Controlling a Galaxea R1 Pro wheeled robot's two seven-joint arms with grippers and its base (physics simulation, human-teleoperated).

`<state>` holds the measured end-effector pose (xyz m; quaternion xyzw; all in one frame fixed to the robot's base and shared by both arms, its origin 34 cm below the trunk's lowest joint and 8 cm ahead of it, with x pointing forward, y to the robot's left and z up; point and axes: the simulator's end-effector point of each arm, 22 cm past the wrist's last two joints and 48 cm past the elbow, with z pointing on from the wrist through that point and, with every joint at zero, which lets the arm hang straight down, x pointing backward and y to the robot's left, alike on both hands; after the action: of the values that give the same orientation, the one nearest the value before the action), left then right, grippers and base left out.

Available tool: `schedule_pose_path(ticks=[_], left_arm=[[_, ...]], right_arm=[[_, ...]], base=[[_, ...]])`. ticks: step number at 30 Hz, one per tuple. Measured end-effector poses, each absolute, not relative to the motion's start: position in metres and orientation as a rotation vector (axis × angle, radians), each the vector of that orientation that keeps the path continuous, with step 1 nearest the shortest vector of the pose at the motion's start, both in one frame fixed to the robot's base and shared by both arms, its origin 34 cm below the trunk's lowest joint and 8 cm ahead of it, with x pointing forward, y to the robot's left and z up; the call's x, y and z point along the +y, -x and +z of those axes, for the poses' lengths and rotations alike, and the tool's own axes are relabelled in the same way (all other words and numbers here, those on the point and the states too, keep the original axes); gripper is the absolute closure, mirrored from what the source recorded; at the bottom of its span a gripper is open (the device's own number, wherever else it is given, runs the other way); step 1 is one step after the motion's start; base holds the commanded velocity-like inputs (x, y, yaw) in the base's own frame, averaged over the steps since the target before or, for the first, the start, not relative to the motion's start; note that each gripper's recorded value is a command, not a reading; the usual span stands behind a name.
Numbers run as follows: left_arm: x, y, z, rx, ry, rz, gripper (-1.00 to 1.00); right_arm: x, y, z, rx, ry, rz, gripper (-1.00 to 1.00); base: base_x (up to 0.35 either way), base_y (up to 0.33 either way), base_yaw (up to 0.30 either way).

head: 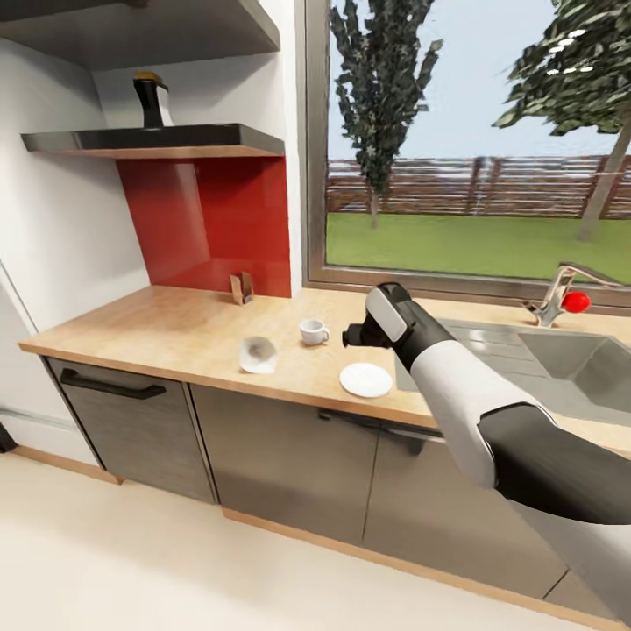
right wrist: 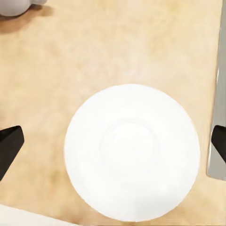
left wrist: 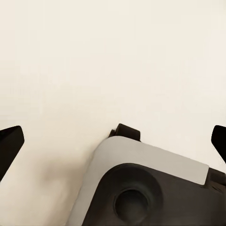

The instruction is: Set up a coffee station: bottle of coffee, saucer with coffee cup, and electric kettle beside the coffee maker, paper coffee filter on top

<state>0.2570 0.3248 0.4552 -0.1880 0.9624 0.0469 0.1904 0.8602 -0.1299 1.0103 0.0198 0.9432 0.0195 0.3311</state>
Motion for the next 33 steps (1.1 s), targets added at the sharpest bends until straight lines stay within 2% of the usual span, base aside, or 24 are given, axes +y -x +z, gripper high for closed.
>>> schedule_pose_path(ticks=[7,33], left_arm=[[0.325,-0.257,0.455,2.705,0.529,0.132,-1.00],[0.325,-0.258,0.455,2.701,0.528,0.133,-1.00]], right_arm=[[-0.137,-0.851,0.984,2.537,-0.059,0.020,-1.00],[-0.124,-0.824,0.942,2.690,-0.081,0.135,-1.00]], base=[[0.165,0.032,0.014],[0.023,0.015,0.000]])
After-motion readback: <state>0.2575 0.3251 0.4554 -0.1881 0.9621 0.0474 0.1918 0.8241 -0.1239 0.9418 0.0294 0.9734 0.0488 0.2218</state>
